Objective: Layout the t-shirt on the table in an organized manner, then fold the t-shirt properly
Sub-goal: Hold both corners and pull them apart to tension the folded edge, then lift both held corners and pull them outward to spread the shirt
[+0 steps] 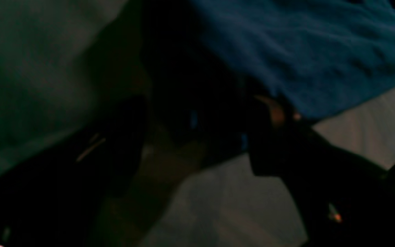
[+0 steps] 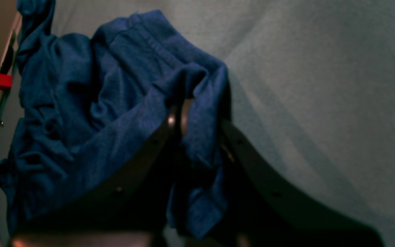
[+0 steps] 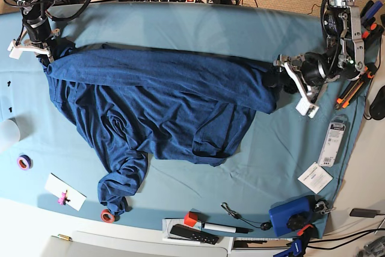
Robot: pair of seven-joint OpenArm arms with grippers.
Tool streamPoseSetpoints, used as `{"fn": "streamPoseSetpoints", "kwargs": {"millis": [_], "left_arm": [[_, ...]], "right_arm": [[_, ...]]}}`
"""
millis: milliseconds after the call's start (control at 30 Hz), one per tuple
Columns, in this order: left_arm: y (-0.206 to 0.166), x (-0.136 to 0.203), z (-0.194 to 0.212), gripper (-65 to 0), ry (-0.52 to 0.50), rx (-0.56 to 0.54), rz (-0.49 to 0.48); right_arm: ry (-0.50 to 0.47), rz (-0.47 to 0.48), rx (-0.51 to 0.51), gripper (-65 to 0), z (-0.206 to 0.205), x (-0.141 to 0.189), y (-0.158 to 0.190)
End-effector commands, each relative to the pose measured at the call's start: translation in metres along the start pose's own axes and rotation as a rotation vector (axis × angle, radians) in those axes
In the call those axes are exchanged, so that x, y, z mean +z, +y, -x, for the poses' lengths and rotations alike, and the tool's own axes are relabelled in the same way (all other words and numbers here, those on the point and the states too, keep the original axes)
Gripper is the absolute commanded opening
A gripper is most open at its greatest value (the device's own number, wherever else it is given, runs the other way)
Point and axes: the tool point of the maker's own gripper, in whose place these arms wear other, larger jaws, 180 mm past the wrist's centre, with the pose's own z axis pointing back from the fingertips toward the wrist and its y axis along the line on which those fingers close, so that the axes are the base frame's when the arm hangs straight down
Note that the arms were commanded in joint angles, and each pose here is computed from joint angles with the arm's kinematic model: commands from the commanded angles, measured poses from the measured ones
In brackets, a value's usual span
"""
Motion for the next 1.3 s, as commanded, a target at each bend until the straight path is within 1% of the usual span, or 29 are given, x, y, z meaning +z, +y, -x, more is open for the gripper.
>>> {"fn": "streamPoseSetpoints", "kwargs": {"millis": [0, 67, 100, 200, 233, 267, 367, 600, 800, 933, 967, 1000, 1033, 1100, 1133, 1267], "left_arm": [[0.005, 0.002, -0.002, -18.2, 0.001, 0.006, -0.008], [0.008, -0.003, 0.010, -18.2, 0.026, 0.065, 0.019], [0.005, -0.006, 0.017, -18.2, 0.041, 0.099, 0.056], [-0.015, -0.009, 0.031, -18.2, 0.064, 0.208, 0.227], [-0.019, -0.010, 0.034, -18.2, 0.066, 0.242, 0.262], [-0.020, -0.011, 0.037, -18.2, 0.073, 0.260, 0.272], [-0.020, -0.012, 0.040, -18.2, 0.080, 0.255, 0.273], [-0.014, -0.014, 0.042, -18.5, 0.091, 0.236, 0.239], [-0.012, -0.018, 0.040, -26.1, 0.094, 0.233, 0.214], [-0.013, -0.021, 0.037, -27.2, 0.094, 0.221, 0.207], [-0.013, -0.021, 0.036, -29.8, 0.095, 0.218, 0.206], [-0.012, -0.021, 0.037, -34.4, 0.099, 0.214, 0.200], [-0.011, -0.021, 0.036, -40.8, 0.099, 0.211, 0.197], [-0.010, -0.022, 0.036, -57.8, 0.097, 0.209, 0.194], [-0.011, -0.022, 0.035, -65.0, 0.096, 0.207, 0.195], [-0.014, -0.021, 0.036, -65.0, 0.098, 0.163, 0.215]], "right_arm": [[-0.040, -0.022, 0.018, -65.0, -0.015, 0.001, 0.006], [-0.037, -0.022, 0.017, -65.0, -0.015, 0.001, 0.006], [-0.037, -0.022, 0.018, -65.0, -0.015, 0.001, 0.006], [-0.037, -0.022, 0.018, -65.0, -0.015, 0.001, 0.006], [-0.037, -0.022, 0.018, -65.0, -0.015, 0.001, 0.006], [-0.037, -0.022, 0.018, -65.0, -0.015, 0.001, 0.006], [-0.037, -0.022, 0.018, -65.0, -0.015, 0.001, 0.006], [-0.033, -0.022, 0.017, -65.0, -0.014, 0.001, 0.006], [-0.031, -0.022, 0.017, -65.0, -0.014, 0.001, 0.006], [-0.025, -0.022, 0.017, -65.0, -0.012, 0.001, 0.006], [-0.024, -0.022, 0.018, -65.0, -0.012, 0.001, 0.006], [-0.020, -0.021, 0.018, -65.0, -0.012, 0.001, 0.006], [-0.016, -0.022, 0.018, -65.0, -0.011, 0.001, 0.006], [-0.011, -0.033, 0.035, -65.0, -0.010, 0.001, 0.008], [-0.007, -0.043, 0.049, -65.0, -0.009, 0.001, 0.010], [0.013, -0.060, 0.075, -65.0, -0.005, 0.002, 0.012]]}}
